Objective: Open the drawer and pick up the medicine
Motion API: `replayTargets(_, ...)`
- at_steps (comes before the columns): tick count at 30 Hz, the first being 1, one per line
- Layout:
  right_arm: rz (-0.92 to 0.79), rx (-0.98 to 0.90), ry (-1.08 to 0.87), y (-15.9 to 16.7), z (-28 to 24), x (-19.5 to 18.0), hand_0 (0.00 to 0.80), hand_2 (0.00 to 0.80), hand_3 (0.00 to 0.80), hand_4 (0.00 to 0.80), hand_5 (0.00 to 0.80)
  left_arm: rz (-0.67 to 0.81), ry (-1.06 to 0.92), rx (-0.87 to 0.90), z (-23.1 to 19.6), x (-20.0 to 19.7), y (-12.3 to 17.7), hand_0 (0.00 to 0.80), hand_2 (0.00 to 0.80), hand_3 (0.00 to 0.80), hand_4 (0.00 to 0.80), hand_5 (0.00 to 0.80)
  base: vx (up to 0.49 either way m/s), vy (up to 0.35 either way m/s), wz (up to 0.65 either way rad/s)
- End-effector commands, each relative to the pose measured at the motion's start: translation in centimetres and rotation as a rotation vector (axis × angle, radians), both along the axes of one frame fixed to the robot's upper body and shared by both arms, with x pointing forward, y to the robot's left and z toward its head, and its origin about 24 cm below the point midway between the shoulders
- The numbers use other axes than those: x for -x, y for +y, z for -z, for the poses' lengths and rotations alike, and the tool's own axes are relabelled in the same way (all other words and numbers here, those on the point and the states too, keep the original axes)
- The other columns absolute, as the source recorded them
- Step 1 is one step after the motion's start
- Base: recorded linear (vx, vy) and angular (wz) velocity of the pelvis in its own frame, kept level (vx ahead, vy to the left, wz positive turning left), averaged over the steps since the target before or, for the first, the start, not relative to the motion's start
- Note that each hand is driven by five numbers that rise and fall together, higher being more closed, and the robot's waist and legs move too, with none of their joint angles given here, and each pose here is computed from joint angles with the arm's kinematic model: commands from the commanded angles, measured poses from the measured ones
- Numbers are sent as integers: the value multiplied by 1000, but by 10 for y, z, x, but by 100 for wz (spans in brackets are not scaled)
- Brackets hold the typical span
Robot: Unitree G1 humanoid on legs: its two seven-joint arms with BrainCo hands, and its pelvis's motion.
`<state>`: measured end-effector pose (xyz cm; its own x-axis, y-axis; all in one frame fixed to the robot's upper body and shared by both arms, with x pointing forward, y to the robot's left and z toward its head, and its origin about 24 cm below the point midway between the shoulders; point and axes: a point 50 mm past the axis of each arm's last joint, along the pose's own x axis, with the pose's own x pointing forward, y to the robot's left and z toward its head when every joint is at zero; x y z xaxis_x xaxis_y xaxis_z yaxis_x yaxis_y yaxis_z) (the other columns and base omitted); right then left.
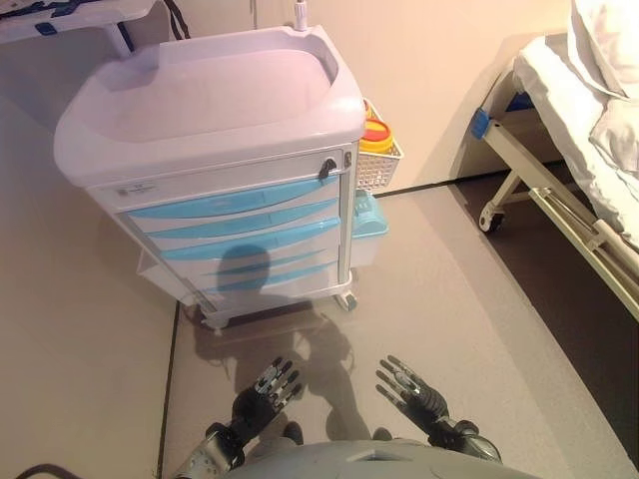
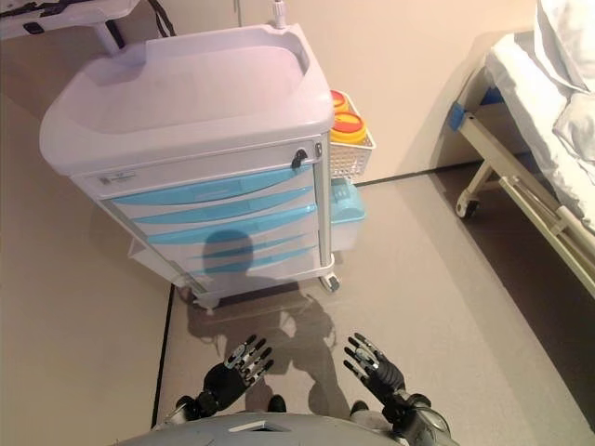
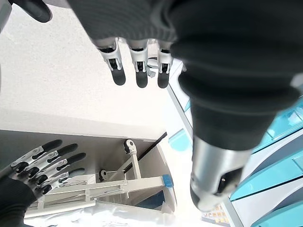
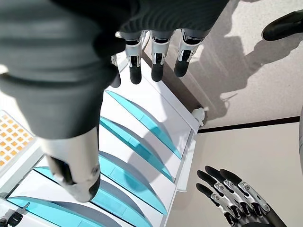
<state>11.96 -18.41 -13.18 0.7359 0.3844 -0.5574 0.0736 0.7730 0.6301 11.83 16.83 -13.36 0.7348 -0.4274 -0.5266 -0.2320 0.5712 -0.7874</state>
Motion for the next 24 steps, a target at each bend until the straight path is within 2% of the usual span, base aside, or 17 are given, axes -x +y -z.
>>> replayTargets(1, -25, -53, -97, 16, -8, -18, 0, 0, 0, 0, 0, 21, -53, 17, -4, -16, -4, 0, 0, 0, 0, 0, 0, 0, 0)
replayTargets(11, -21, -52, -101, 14, -9, -20, 0, 0, 0, 0, 0, 8, -73, 34, -6, -20, -6, 0, 0, 0, 0, 0, 0, 0, 0)
replayTargets(21, -18, -50, -106, 15, -10, -22, 0, 0, 0, 0, 0, -89, -219, -221, -19, -41, 13, 0, 0, 0, 0, 0, 0, 0, 0)
replayTargets(24, -15, -50, -107, 16, -10, -22, 0, 0, 0, 0, 0, -35, -209, -152, -18, -39, 6, 0, 0, 0, 0, 0, 0, 0, 0)
